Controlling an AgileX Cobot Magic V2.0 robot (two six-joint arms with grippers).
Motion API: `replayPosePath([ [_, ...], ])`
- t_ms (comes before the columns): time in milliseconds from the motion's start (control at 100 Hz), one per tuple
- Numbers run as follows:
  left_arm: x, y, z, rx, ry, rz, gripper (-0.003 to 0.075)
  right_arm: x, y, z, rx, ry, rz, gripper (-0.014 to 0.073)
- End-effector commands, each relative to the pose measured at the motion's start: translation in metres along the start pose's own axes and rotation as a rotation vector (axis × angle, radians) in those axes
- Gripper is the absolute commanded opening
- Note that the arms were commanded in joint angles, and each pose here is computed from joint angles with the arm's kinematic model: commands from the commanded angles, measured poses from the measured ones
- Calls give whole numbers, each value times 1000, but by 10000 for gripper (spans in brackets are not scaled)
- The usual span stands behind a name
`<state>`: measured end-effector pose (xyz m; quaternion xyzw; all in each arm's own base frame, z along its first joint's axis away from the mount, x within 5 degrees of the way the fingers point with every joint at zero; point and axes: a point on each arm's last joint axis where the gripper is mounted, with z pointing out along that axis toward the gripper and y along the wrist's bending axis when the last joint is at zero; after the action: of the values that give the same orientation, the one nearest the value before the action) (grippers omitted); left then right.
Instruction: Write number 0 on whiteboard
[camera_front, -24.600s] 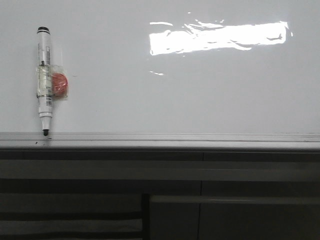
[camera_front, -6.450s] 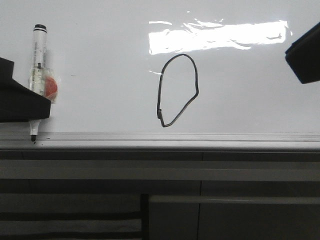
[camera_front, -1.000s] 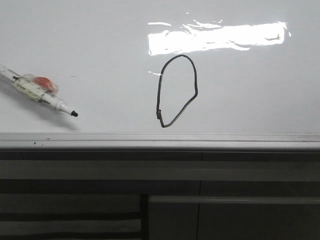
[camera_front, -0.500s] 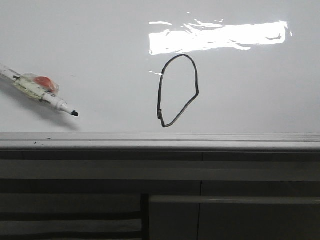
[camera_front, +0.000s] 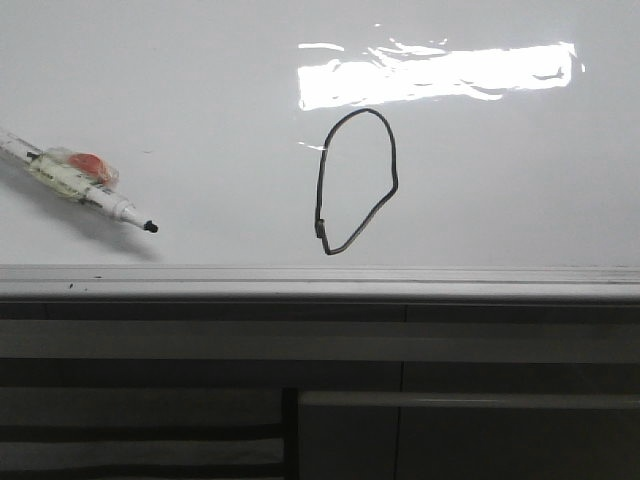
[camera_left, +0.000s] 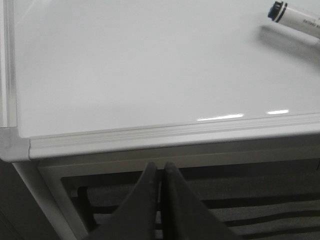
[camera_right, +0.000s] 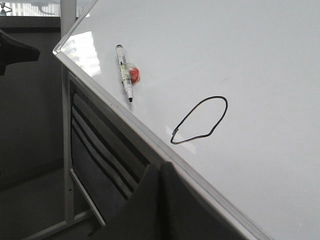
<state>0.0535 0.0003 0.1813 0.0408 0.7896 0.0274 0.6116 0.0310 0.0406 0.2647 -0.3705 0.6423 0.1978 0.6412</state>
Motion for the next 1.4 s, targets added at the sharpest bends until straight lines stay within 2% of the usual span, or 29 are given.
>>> replayPosePath([
  [0,4,-1,1,11,-52,-16,-20,-10,-4,0,39,-77,7,-69],
  [90,4,-1,1,11,-52,-16,-20,4,-4,5,59,-70,6,-69],
  [180,4,-1,1,11,-52,-16,-20,33,0,14,67,-17,12,-69],
  [280,4,-1,1,11,-52,-16,-20,65,4,21,99,5,104,-69],
  [330,4,-1,1,11,-52,-16,-20,71,5,21,101,21,118,-69],
  [370,4,-1,1,11,-52,-16,-20,72,5,21,102,48,62,-69],
  [420,4,-1,1,11,-54,-16,-20,73,3,20,131,53,69,-69],
  [490,4,-1,1,11,-57,-16,-20,73,-2,16,214,44,42,-69],
  [600,4,-1,1,11,-57,-16,-20,79,-9,7,404,86,36,-69],
  [780,3,-1,1,10,-59,-16,-20,92,-20,-2,684,247,150,-69],
  [970,3,-1,1,10,-59,-16,-20,95,-25,-8,843,289,178,-69],
  [1390,3,-1,1,10,-59,-16,-20,96,-26,-9,867,294,182,-69],
])
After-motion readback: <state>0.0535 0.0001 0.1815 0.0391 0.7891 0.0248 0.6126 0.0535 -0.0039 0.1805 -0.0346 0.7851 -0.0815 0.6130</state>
